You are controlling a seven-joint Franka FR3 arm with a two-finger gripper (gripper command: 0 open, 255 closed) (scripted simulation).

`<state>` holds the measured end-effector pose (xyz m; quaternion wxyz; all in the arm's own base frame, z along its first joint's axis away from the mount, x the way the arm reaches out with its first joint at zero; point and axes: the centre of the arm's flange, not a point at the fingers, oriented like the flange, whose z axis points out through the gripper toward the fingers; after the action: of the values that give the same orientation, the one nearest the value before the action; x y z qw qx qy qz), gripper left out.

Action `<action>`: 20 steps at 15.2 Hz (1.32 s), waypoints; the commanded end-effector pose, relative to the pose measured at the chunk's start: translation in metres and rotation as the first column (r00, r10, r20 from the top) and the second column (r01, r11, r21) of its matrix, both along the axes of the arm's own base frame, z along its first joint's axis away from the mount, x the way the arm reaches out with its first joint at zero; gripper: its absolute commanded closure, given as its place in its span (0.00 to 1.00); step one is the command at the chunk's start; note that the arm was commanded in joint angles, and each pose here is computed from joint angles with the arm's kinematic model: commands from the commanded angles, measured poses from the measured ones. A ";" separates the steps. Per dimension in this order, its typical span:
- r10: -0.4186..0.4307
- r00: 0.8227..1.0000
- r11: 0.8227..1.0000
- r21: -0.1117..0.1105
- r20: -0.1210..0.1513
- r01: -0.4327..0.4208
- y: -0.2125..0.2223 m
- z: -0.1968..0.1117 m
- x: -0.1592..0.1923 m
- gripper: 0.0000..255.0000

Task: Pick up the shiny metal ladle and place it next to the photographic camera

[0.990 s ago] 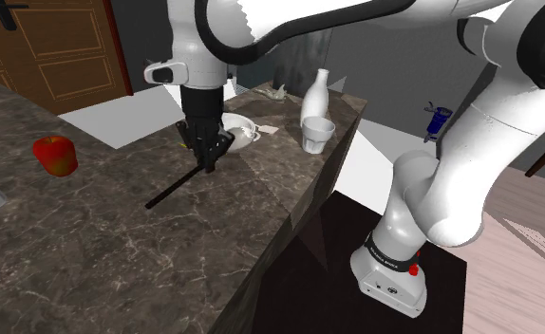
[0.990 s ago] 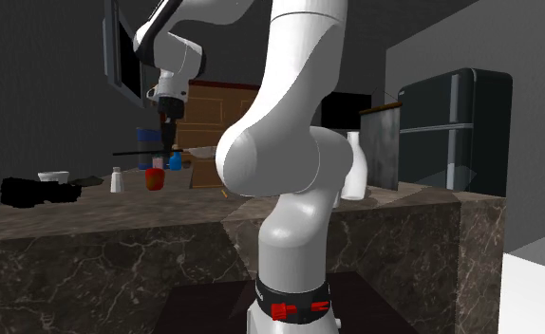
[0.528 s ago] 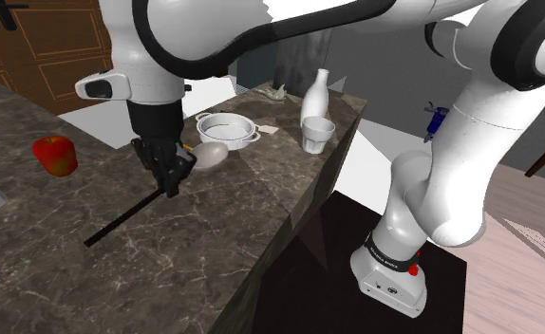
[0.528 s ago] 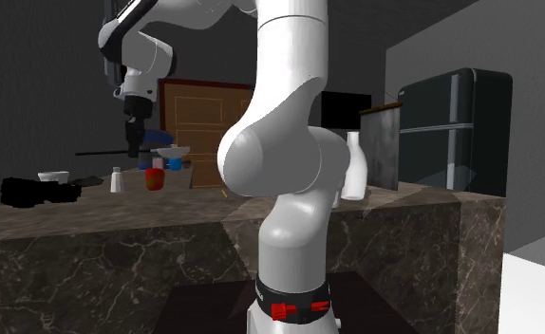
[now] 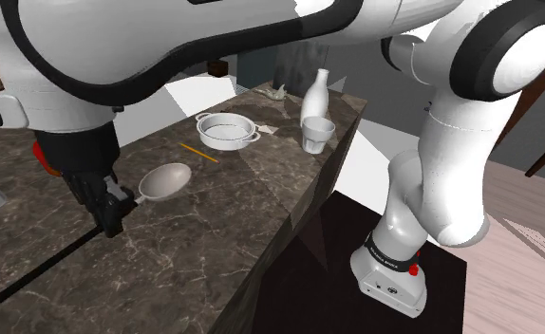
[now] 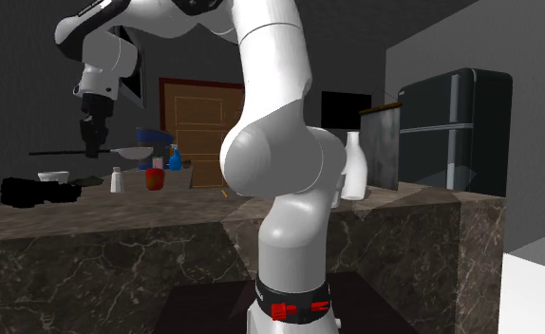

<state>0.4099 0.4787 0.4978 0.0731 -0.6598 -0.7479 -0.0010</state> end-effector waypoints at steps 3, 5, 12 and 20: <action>-0.001 1.000 1.000 0.000 0.000 0.001 0.051 0.002 -0.004 1.00; -0.001 1.000 1.000 0.000 0.000 0.001 0.065 -0.003 -0.005 1.00; -0.001 1.000 1.000 0.000 0.000 0.001 0.065 -0.040 -0.005 1.00; -0.001 1.000 1.000 0.000 0.000 0.001 0.065 -0.082 -0.005 1.00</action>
<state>0.4055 0.5454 0.4204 0.0732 -0.6602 -0.7475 -0.0006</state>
